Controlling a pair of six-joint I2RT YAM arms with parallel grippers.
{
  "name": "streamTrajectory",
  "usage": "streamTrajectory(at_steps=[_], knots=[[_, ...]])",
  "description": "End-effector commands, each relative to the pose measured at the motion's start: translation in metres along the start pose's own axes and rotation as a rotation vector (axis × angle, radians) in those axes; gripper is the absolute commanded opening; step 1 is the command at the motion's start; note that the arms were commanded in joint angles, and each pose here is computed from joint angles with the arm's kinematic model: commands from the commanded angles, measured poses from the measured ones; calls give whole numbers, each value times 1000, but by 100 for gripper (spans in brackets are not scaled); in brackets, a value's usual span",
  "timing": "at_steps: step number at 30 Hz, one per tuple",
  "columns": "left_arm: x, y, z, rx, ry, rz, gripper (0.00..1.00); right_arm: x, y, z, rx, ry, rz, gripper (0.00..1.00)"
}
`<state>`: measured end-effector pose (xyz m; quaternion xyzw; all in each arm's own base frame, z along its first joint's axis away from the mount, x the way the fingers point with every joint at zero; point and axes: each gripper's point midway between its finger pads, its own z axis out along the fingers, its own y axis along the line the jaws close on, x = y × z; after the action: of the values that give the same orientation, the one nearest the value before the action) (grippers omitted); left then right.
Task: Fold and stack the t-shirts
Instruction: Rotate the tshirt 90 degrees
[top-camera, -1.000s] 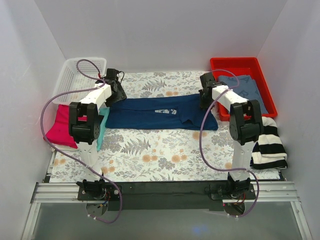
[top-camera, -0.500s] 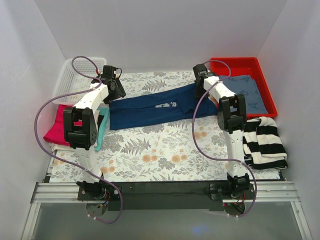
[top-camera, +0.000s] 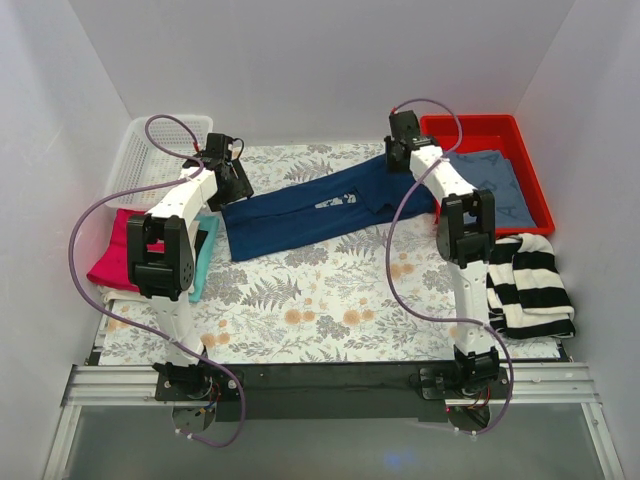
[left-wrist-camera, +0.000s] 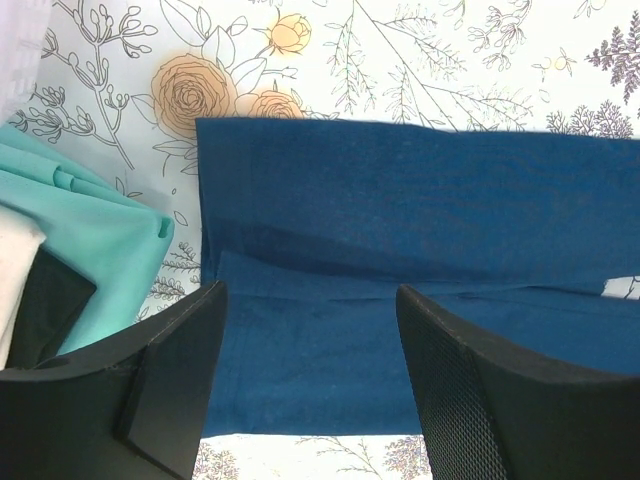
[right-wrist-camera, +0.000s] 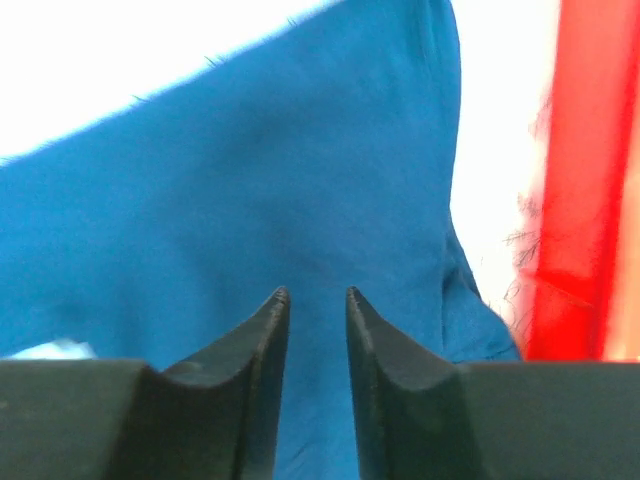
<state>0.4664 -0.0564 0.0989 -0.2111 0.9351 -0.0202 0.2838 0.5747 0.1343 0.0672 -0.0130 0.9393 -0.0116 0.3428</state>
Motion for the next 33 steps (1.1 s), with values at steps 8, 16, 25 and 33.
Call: streamTrajectory(at_steps=[8,16,25,33], knots=[[-24,-15,-4,19,-43,-41,67,-89,138,-158,-435,-350,-136,42],[-21,-22,10,39,3,-69,67,17,238,-141,-562,-149,-314,41],[-13,9,26,-18,72,-190,67,88,302,-147,-727,-13,-356,41],[-8,5,28,20,94,-204,67,162,328,-130,-803,138,-387,40]])
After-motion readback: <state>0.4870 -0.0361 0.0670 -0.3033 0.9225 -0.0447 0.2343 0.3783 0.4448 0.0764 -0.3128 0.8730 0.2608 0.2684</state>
